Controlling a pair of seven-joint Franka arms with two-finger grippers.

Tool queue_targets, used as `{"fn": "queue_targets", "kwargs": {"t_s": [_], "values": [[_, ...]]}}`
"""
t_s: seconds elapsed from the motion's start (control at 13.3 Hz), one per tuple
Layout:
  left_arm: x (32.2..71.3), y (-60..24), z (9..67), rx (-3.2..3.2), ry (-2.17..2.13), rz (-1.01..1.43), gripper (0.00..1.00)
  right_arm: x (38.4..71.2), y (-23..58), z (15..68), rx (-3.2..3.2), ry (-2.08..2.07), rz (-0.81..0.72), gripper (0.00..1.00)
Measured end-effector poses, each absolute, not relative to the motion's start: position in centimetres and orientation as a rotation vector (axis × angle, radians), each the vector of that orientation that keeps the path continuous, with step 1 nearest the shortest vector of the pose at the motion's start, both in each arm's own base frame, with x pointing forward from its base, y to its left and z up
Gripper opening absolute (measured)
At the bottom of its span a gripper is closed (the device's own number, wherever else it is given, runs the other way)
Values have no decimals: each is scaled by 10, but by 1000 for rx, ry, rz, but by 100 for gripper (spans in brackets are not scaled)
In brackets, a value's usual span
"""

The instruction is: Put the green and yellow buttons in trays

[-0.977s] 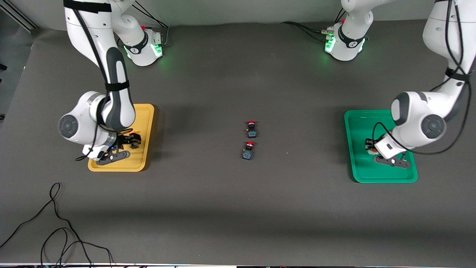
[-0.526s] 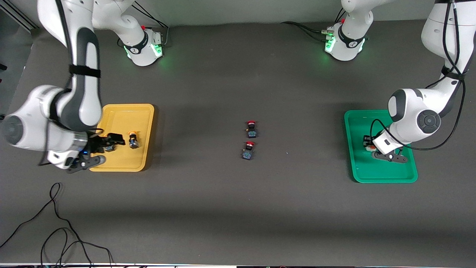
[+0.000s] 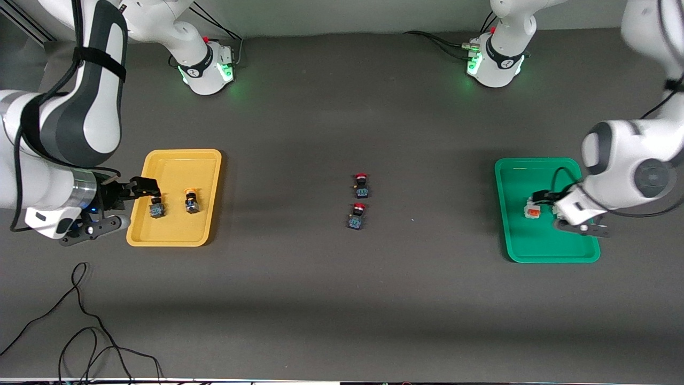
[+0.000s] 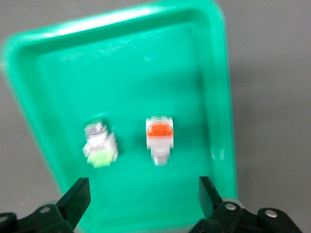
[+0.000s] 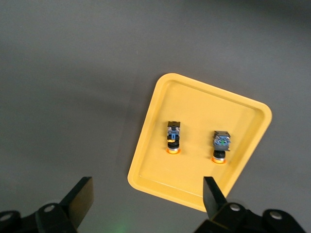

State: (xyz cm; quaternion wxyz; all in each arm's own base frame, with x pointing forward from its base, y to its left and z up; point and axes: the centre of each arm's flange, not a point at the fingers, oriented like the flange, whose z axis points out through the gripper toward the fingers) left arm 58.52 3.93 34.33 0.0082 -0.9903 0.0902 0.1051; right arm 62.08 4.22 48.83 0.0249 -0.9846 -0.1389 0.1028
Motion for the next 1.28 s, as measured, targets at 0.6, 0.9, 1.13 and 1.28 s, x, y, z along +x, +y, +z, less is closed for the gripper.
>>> {"fn": "queue_targets", "kwargs": {"t_s": [0.6, 0.9, 1.13, 1.28], "values": [[581, -7, 585, -3069, 199, 460, 100, 596, 47, 551, -3135, -265, 284, 100], [575, -51, 587, -3041, 170, 482, 100, 584, 0, 572, -3083, -174, 237, 100], [577, -51, 586, -3043, 163, 471, 99, 570, -29, 583, -3085, -131, 210, 100], [579, -52, 582, -3047, 167, 436, 99, 562, -42, 592, -3085, -102, 182, 100]]}}
